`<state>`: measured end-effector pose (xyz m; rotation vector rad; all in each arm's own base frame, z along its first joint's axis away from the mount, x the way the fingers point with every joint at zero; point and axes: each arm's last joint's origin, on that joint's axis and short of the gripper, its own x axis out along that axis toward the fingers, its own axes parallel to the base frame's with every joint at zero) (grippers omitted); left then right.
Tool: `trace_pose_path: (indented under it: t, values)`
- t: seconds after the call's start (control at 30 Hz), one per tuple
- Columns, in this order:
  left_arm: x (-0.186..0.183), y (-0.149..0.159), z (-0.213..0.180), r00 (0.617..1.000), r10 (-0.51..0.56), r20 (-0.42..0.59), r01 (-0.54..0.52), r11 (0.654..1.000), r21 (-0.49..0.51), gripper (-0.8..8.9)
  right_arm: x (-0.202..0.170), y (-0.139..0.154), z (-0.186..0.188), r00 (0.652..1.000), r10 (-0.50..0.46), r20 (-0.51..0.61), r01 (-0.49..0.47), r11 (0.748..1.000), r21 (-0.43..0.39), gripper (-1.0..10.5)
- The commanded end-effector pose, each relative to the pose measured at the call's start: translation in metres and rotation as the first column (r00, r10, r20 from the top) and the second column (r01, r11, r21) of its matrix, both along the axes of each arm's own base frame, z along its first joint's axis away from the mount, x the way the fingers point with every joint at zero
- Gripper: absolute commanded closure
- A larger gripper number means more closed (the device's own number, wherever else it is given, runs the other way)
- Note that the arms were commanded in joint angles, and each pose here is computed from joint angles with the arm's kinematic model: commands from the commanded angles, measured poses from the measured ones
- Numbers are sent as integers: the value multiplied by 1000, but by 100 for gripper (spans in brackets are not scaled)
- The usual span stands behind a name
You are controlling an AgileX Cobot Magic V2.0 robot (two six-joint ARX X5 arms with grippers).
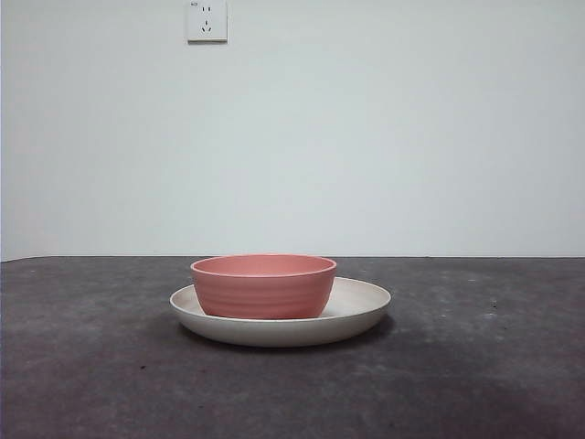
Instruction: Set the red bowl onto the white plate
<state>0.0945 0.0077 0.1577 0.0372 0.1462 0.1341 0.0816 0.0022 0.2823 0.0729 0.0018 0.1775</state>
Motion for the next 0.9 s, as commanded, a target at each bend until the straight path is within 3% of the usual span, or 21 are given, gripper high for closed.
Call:
trace_pose_path:
  t: [0.03,0.23,0.57,0.83,0.9]
  values:
    - [1,0,-6,1000,5,-6,-5,1000,-3,806,1,-1,-17,996,-20,87,21,1000,-11,939]
    - [1,0,-6,1000,5,-6,-5,1000,-3,806,7,-3,-60,991,-46,129,47,999,-5,939]
    - [1,0,-6,1000,5,-6,-5,1000,-3,806,15,-3,-114,999,-46,10,46,999,13,939]
    - [1,0,-6,1000,5,-6,-5,1000,-3,806,14,-3,-132,985,-43,-169,47,999,22,939]
    - [1,0,-6,1000,5,-5,-5,1000,-3,806,14,-3,-130,987,-36,-154,41,999,24,939]
